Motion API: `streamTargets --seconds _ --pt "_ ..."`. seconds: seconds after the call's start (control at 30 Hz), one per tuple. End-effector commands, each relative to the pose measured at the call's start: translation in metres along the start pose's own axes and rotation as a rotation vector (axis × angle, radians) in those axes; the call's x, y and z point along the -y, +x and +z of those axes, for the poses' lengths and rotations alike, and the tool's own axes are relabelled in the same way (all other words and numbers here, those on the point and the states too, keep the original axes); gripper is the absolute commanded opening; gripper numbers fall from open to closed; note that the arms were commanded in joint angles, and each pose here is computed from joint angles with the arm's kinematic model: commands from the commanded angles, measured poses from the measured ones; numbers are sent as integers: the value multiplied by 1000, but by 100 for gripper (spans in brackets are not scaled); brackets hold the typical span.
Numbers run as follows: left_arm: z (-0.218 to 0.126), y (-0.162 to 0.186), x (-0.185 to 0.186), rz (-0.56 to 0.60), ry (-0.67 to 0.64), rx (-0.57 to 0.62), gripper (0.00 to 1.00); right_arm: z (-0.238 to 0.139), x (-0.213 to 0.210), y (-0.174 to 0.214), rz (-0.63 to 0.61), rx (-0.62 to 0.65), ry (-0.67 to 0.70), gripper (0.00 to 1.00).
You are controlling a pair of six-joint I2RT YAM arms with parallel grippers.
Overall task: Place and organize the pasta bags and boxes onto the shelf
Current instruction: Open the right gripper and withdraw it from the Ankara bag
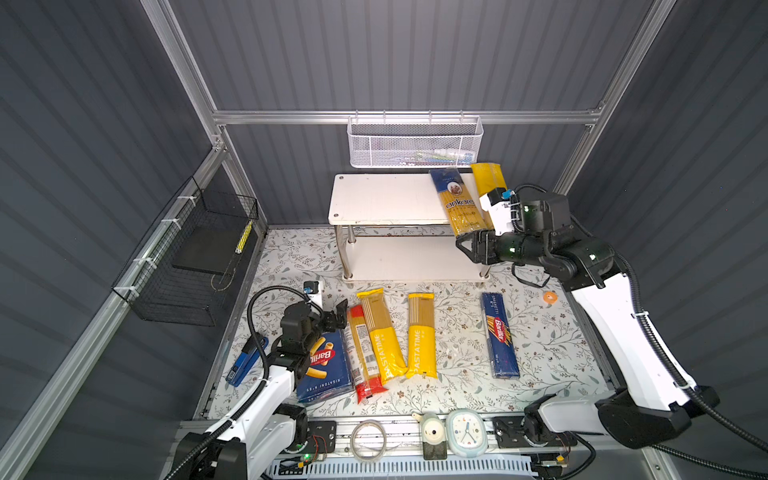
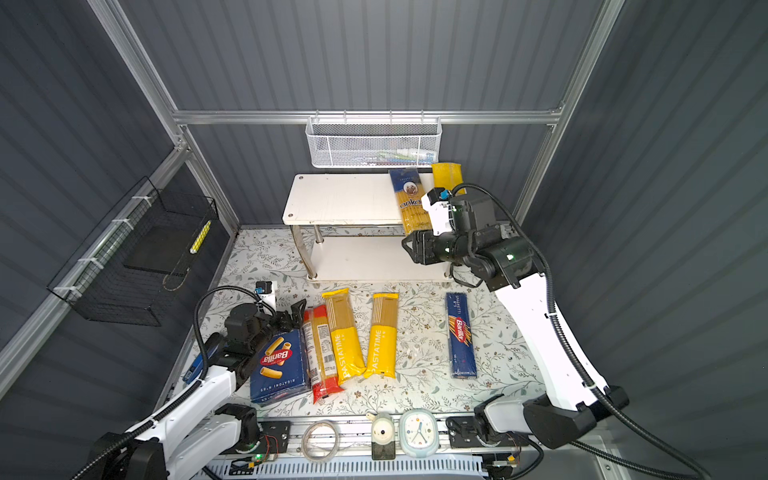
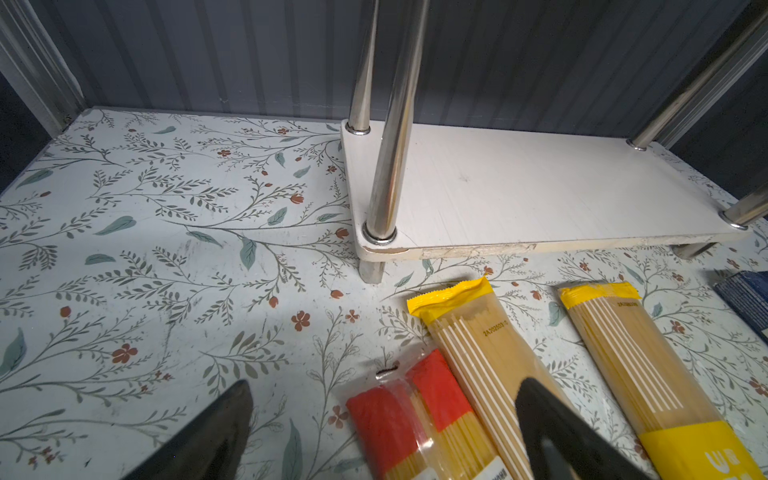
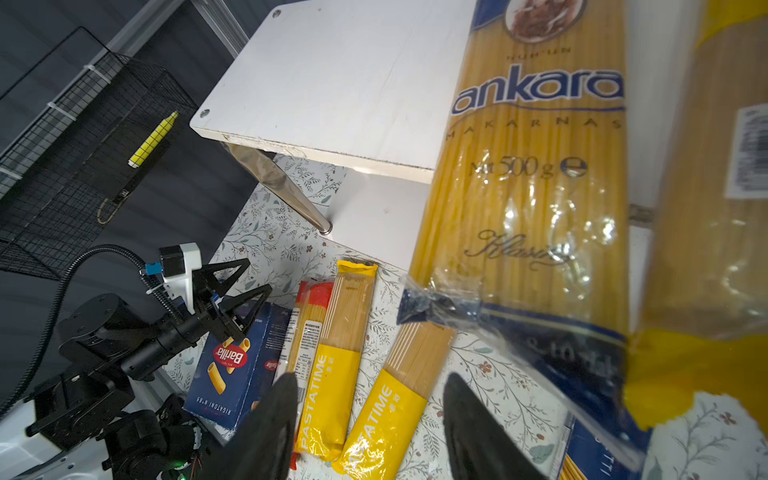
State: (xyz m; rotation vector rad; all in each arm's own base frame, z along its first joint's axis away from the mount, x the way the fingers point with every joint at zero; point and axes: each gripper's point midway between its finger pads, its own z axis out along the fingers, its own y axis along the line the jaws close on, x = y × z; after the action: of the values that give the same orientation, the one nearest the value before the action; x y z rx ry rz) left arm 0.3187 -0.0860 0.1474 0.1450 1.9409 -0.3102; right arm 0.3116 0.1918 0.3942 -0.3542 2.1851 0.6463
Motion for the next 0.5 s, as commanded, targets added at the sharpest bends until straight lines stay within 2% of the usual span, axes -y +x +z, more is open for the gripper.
streamTargets --seconds 0.0,0.17,0.47 --pt "0 1 -1 -11 -8 -2 100 -12 4 11 -9 -45 43 59" --pt "2 2 0 -10 -6 -10 100 0 -2 13 -13 -74 -9 60" --pt "0 2 1 -6 5 -5 99 16 -11 6 -31 -42 -65 61"
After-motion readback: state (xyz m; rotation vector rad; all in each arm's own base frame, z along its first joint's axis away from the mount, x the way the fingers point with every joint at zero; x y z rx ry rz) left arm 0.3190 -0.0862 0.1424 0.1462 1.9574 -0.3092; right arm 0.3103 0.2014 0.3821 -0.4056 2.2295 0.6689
